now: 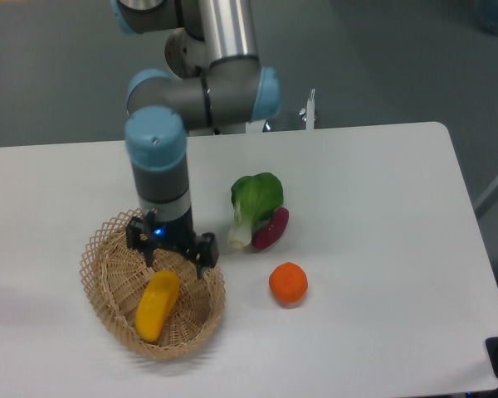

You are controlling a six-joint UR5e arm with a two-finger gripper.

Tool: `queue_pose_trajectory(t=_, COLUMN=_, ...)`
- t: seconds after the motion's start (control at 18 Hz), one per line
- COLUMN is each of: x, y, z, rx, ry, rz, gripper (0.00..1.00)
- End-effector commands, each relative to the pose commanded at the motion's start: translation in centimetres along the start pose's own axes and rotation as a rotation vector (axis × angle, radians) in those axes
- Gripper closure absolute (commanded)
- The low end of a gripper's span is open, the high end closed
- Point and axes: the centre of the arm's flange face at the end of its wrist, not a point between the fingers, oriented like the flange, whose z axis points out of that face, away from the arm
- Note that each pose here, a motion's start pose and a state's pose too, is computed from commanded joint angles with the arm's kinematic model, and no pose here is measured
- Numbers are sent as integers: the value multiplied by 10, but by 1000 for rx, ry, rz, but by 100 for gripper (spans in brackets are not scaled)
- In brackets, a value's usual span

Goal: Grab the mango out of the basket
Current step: 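Lower the gripper onto the yellow mango and close on it, then lift the mango out of the basket and carry it beside the orange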

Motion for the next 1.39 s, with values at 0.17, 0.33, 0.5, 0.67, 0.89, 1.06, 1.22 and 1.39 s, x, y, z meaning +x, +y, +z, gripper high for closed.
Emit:
queue_pose_trajectory(t=0.17, x=2, y=0, z=10, rx=-10, ry=4, rz=3, gripper=0)
queue_pose_trajectory(t=0.33, x=12, y=-3, z=26, rx=-27, ry=9, rz=20, gripper=0)
queue_pose_trajectory(t=0.5, x=23, y=-4, z=30, rx=-25, ry=-11, rz=40, gripper=0)
queue_pose_trajectory(t=0.67, x=25, y=-3, z=34, rx=-31, ry=-11, rz=42, gripper=0)
queue_pose_trajectory(t=0.89, x=30, y=-3, z=45, rx=-58, ry=-34, rz=54, gripper=0)
queue_pose_trajectory(t=1.06, x=31, y=-4, z=47, rx=-53, ry=-37, rz=51, gripper=0)
queue_pose_trajectory(t=1.22, x=30, y=-5, z=44, rx=-42, ry=-41, rz=14, gripper=32)
queue_pose_trajectory(t=1.39, x=28, y=-4, z=42, rx=-48, ry=-61, rz=14, gripper=49)
